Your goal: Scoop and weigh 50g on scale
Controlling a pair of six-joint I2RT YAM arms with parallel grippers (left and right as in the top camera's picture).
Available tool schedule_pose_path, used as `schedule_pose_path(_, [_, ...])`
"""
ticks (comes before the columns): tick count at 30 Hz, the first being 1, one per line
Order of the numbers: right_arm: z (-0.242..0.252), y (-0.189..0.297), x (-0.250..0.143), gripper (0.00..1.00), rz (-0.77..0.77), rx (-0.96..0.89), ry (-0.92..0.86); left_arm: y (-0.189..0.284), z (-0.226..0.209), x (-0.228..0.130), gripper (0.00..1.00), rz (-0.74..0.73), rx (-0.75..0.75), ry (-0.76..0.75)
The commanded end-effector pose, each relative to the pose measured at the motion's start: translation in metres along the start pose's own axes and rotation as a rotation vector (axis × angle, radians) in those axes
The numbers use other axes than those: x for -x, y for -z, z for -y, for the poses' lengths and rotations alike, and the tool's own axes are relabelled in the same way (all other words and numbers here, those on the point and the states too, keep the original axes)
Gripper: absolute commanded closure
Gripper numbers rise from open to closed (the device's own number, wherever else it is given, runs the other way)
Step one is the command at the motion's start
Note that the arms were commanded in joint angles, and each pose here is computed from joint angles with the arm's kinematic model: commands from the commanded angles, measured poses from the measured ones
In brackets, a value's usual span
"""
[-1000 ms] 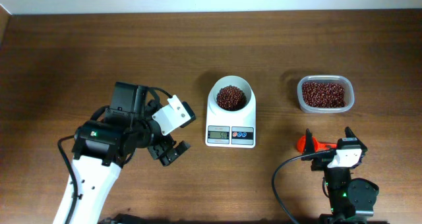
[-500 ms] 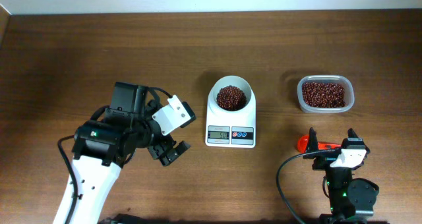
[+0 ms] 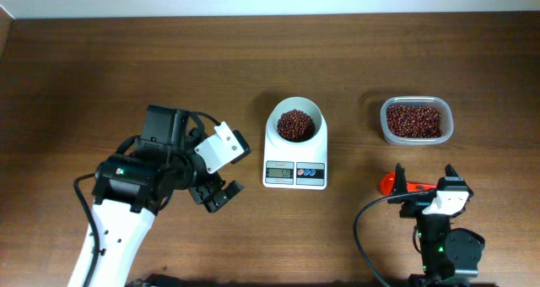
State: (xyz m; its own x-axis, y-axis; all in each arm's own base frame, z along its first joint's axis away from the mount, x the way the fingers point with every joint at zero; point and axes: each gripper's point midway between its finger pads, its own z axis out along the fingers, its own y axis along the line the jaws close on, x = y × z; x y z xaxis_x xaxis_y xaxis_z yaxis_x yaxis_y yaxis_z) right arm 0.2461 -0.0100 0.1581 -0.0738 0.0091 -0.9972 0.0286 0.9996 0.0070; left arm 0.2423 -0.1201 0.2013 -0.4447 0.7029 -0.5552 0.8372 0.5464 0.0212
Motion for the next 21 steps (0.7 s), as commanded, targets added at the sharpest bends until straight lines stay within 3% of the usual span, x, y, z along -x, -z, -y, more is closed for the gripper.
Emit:
schedule_pose_path(1, [0.004,0.000,-0.003,0.01,-0.005,-0.024,-0.012,0.004,-0.002,0.003,0.01,0.014,0.014,-0.016])
schedule_pose_path(9, [0.004,0.000,-0.003,0.01,-0.005,-0.024,-0.012,0.010,0.000,0.003,0.01,0.021,0.028,-0.021])
schedule_pose_path(14, [0.004,0.000,-0.003,0.01,-0.005,-0.024,-0.012,0.033,0.014,0.013,0.01,0.133,0.065,-0.069])
schedule_pose_path(21, [0.004,0.000,-0.003,0.01,-0.005,-0.024,-0.012,0.059,0.016,0.004,0.01,0.448,0.306,0.016])
